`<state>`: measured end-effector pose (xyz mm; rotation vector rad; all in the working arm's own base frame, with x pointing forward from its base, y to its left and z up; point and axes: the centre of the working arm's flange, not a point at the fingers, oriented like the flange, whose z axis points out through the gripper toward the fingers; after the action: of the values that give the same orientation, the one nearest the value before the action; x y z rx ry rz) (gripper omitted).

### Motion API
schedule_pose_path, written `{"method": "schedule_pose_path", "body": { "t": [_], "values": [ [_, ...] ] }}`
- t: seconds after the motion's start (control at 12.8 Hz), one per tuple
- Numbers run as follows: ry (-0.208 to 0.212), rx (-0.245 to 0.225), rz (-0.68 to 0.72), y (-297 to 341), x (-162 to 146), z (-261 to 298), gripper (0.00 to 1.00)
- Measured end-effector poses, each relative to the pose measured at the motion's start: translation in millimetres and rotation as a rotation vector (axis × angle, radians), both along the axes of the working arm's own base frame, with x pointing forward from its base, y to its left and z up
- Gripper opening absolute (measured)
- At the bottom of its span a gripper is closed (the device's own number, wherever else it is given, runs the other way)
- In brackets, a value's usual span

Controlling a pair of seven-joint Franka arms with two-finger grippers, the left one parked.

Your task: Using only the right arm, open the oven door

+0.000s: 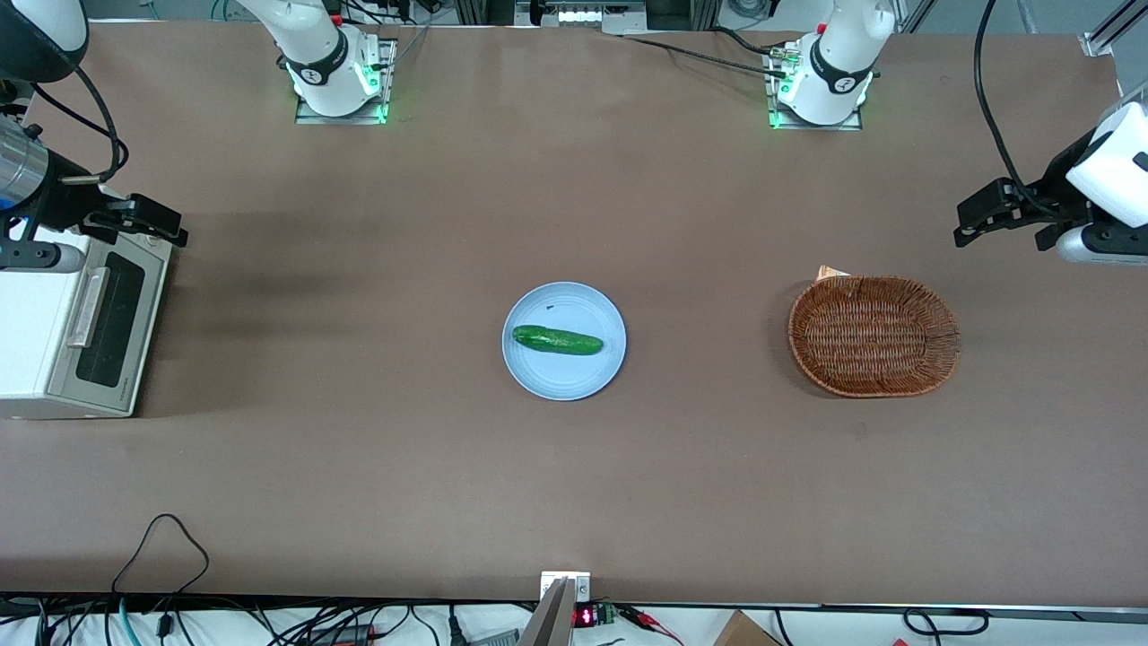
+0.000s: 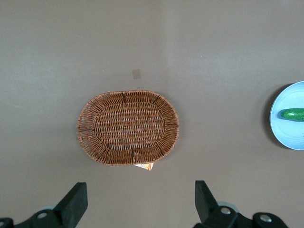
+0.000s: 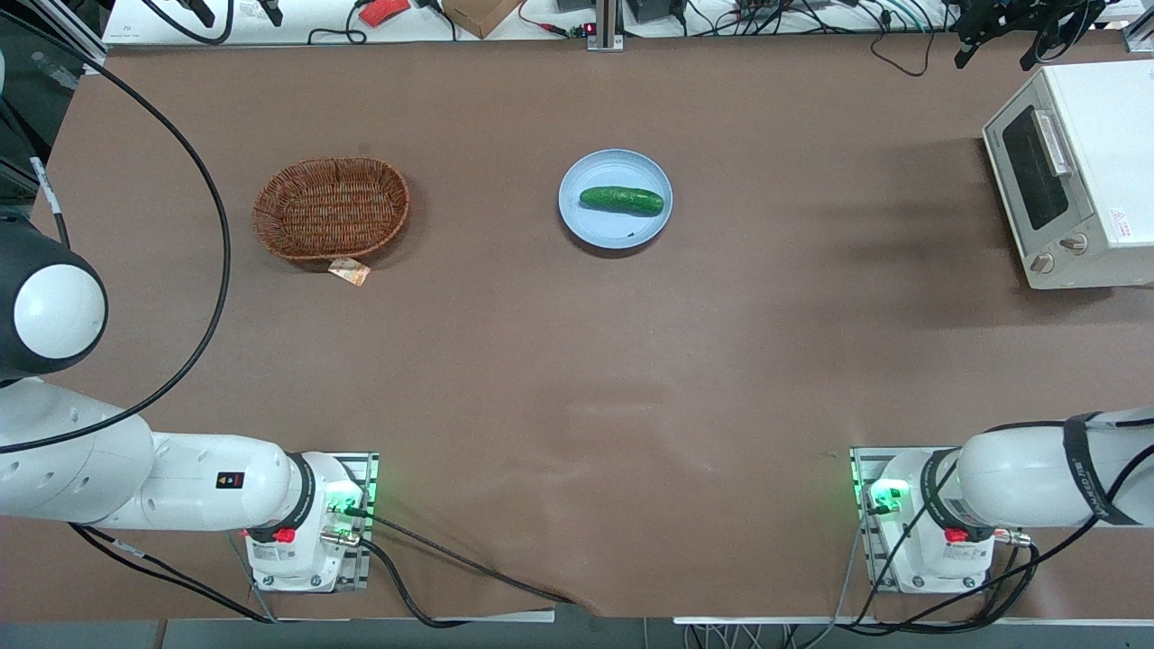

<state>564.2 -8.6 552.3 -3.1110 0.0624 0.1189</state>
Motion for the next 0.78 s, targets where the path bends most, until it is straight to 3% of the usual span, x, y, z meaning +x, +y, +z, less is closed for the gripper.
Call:
{"method": "schedule_pose_path", "body": {
  "t": [0.54,0.62,0.78],
  "values": [
    [0.014,0.001,0.002,0.7,-1.4,8.1,0.08],
    [0.016,0.001,0.002,0.5,-1.5,7.9,0.02],
    [0.021,0.001,0.002,0.4,-1.7,7.2,0.03]
  ]
}}
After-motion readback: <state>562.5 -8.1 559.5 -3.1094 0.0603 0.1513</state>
